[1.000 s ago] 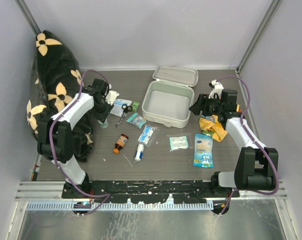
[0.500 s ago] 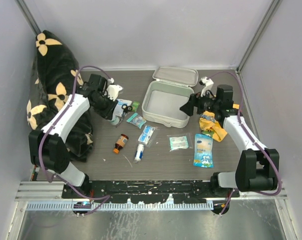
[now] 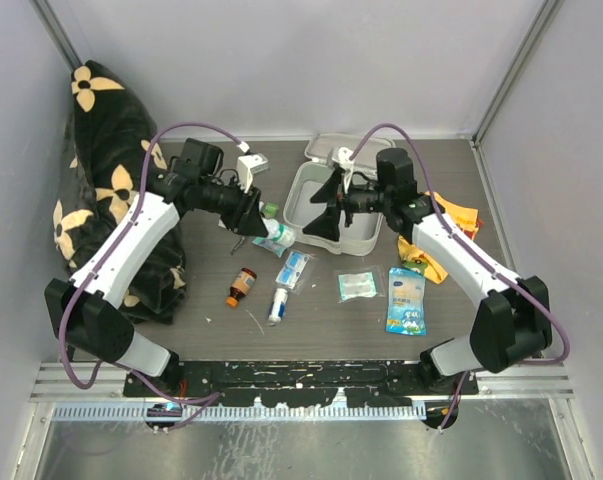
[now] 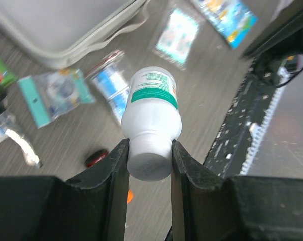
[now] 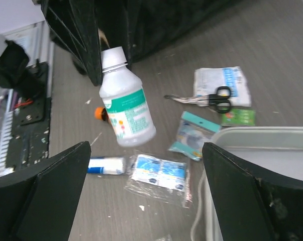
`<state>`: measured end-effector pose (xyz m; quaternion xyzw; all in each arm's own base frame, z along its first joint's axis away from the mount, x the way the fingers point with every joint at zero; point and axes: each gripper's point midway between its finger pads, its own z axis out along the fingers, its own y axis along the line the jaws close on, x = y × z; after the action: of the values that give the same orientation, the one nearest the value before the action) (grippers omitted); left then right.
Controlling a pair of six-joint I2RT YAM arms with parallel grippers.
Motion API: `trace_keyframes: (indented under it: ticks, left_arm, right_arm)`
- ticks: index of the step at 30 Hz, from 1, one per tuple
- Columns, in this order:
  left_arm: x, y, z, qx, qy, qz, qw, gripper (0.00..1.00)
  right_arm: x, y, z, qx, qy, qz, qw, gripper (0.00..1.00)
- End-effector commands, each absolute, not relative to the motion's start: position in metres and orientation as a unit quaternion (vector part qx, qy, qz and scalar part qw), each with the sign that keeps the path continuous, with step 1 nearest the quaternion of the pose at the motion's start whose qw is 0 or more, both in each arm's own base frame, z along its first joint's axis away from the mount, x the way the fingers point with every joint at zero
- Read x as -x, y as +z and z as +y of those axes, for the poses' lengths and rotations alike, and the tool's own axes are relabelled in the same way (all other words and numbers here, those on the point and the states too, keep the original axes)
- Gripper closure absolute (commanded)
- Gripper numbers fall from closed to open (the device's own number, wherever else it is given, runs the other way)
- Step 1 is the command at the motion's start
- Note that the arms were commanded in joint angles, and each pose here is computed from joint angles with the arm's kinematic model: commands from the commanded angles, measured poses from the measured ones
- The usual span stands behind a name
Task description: Organize the medicine kit
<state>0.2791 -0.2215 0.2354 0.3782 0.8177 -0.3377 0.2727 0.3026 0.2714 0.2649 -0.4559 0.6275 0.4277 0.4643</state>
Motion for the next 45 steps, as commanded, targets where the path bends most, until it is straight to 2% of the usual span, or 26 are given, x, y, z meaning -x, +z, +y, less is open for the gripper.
trace_keyframes:
  ticks: [1,6,15,18,21,23,25,31,36,39,45]
  left_arm:
    - [-0.258,0.294,-0.257,-0.403,-0.442,0.734,0.322,1.0]
    - [-0.25,0.297,-0.267,-0.4,-0.466,0.723,0.317,1.0]
    - [-0.245,0.288,-0.269,-0.395,-0.472,0.724,0.31,1.0]
    - [-0.244,0.288,-0.268,-0.396,-0.469,0.724,0.314,0.98]
    - [-0.243,0.288,-0.266,-0.401,-0.465,0.721,0.321,0.86]
    - [-0.24,0.287,-0.264,-0.406,-0.463,0.717,0.327,0.72]
    - [-0.239,0.287,-0.262,-0.41,-0.456,0.715,0.336,0.61]
    - [-0.245,0.286,-0.248,-0.415,-0.41,0.722,0.372,0.31]
    - [-0.25,0.302,-0.224,-0.408,-0.346,0.718,0.446,0.07]
    - [-0.256,0.304,-0.213,-0.401,-0.309,0.721,0.473,0.02]
    - [-0.258,0.309,-0.204,-0.395,-0.293,0.719,0.492,0.0]
  right_arm:
    - [-0.278,0.265,0.301,0.503,0.478,0.578,0.429,0.01]
    - [-0.257,0.259,0.316,0.522,0.505,0.56,0.399,0.05]
    - [-0.252,0.25,0.324,0.529,0.509,0.559,0.385,0.43]
    - [-0.253,0.249,0.323,0.532,0.5,0.561,0.39,0.52]
    - [-0.257,0.246,0.32,0.54,0.479,0.564,0.401,0.58]
    - [-0.259,0.243,0.316,0.544,0.463,0.571,0.403,0.6]
    - [-0.264,0.239,0.312,0.547,0.447,0.58,0.406,0.62]
    - [-0.295,0.228,0.283,0.535,0.398,0.618,0.416,0.65]
    - [-0.337,0.209,0.255,0.522,0.325,0.666,0.423,0.65]
    - [-0.359,0.189,0.245,0.525,0.274,0.689,0.418,0.65]
    - [-0.409,0.153,0.231,0.512,0.192,0.739,0.392,0.65]
